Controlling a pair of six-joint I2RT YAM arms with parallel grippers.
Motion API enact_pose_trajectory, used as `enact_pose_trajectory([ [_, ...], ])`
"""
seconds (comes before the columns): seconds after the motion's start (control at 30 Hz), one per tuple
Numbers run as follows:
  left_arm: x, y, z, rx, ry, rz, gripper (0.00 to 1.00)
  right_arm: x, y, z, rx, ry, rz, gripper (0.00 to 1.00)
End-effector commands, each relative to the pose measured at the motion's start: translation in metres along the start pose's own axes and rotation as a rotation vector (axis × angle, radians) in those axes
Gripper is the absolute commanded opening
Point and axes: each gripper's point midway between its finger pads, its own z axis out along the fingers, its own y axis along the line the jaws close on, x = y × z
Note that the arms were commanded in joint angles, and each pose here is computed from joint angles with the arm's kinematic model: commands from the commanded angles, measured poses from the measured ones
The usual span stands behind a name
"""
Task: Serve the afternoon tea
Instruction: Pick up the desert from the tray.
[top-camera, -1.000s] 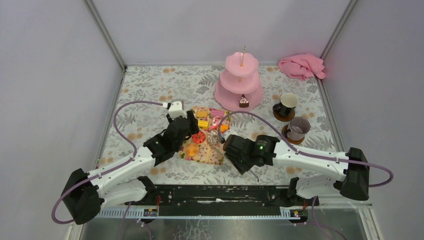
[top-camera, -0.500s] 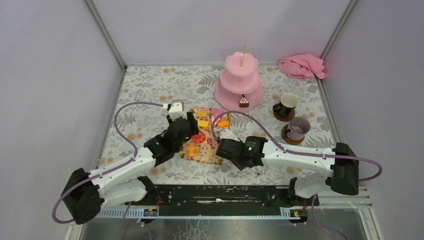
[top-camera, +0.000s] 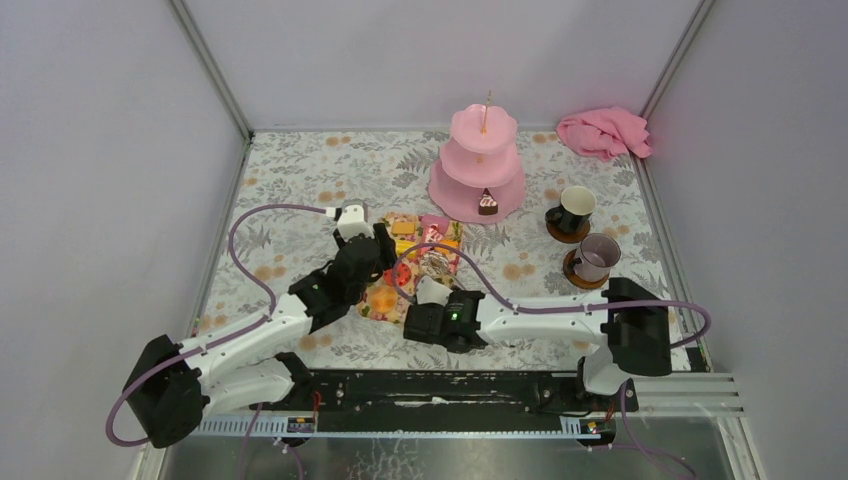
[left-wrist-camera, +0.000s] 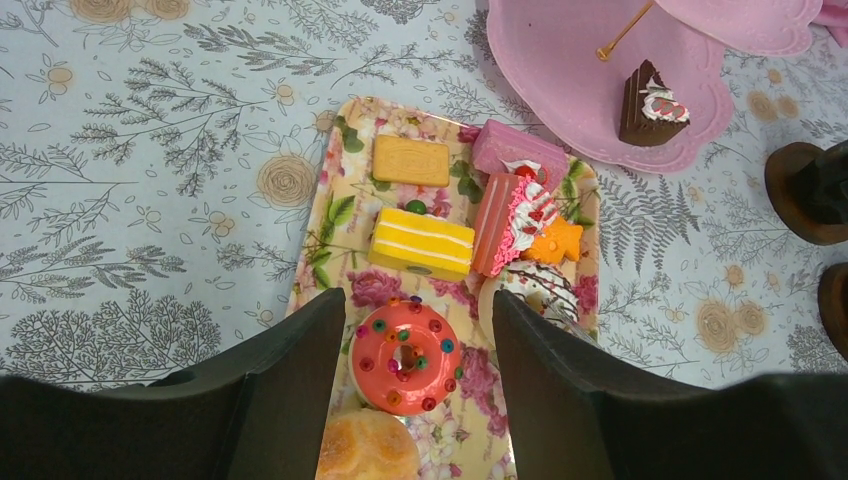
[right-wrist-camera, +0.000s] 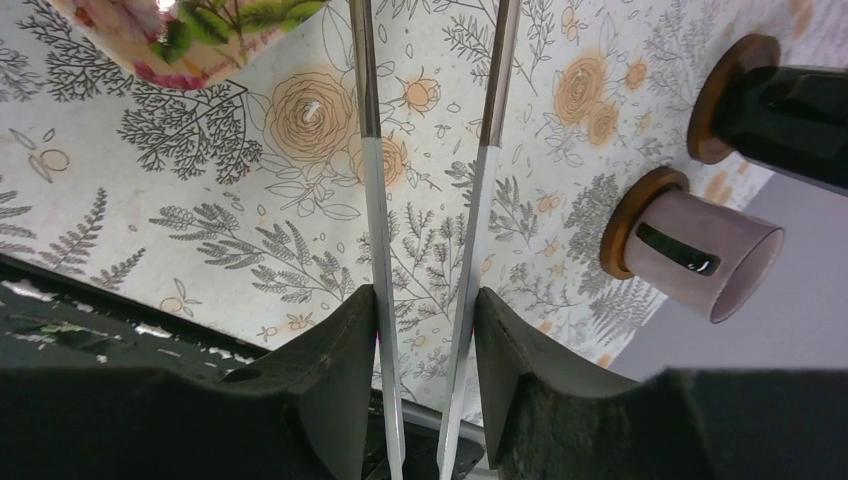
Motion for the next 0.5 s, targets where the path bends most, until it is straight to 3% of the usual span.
enact_pose_trajectory([
  [0.0, -0.0103, 0.0003, 0.0024, 0.007, -0.050, -0.029, 0.64, -0.0118, -0.0121, -0.0058, 0.099, -0.027, -0.051, 0.45],
  [0.17, -0.0099, 0.0023, 0.0027, 0.005, -0.050, -0.029, 0.64, -0.0099, -0.0094, -0.0034, 0.098, -0.008, -0.073, 0.39],
  [0.4, -0.0110, 0.0035, 0.0009, 0.006, -0.052, -0.035, 0.64, -0.0071, -0.0074, -0.0015, 0.099, 0.019, -0.093, 0.04],
  [0.47, -0.0107, 0.0039, 0.0000, 0.007, -0.050, -0.036, 0.64, -0.0088, -0.0081, -0.0046, 0.091, 0.010, -0.080, 0.00],
])
